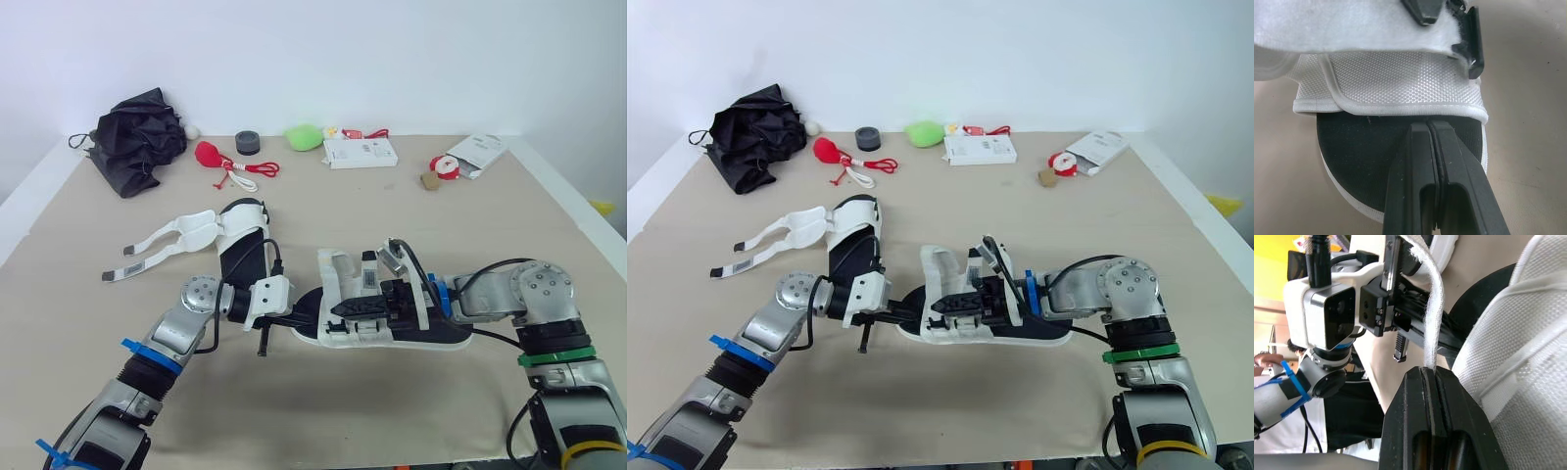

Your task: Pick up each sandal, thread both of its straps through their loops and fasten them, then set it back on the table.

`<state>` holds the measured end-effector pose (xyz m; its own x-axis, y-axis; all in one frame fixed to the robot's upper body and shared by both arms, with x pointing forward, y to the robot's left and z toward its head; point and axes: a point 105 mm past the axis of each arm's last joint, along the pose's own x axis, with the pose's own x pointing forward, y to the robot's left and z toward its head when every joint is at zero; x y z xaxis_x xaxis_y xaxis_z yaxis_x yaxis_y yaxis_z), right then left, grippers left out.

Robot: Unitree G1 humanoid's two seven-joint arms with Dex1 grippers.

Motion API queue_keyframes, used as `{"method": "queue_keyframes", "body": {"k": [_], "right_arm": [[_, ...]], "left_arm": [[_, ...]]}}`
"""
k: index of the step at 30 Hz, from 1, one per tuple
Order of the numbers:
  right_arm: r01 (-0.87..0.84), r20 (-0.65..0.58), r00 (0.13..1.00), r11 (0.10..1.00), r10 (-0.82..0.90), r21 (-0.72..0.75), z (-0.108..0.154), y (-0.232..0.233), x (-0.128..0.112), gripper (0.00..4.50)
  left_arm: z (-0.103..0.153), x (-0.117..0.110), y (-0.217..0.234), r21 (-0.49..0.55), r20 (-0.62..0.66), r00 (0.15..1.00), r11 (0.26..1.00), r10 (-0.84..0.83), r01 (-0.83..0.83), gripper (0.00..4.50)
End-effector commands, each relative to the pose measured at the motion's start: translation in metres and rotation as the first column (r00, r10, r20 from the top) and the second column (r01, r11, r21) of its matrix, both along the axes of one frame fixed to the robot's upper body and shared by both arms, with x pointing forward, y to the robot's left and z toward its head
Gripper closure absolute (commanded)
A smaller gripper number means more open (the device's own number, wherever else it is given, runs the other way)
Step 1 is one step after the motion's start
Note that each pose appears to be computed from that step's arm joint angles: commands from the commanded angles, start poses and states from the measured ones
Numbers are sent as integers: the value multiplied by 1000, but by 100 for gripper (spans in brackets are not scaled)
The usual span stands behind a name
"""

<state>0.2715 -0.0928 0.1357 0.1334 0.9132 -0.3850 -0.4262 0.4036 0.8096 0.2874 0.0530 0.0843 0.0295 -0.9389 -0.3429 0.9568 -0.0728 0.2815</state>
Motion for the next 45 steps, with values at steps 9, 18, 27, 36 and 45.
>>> {"method": "queue_keyframes", "body": {"k": [9,18,27,36,45], "right_arm": [[-38,-20,999,996,37,-85,-14,0,-19,443],[-27,71,996,965,47,-262,-37,-3,-16,443],[-169,230,944,946,236,-276,-26,1,-30,443],[-141,254,945,959,204,-248,-19,-3,-13,135],[-88,282,952,990,115,-106,21,1,17,40]], "left_arm": [[-45,-9,16,157,-141,989,987,48,-26,450],[-41,-9,15,153,-142,989,988,47,-25,450],[-41,-8,15,157,-143,989,987,45,-22,450],[-42,-8,15,158,-142,989,987,45,-22,450],[-44,-9,13,160,-146,989,987,36,-13,450]]}}
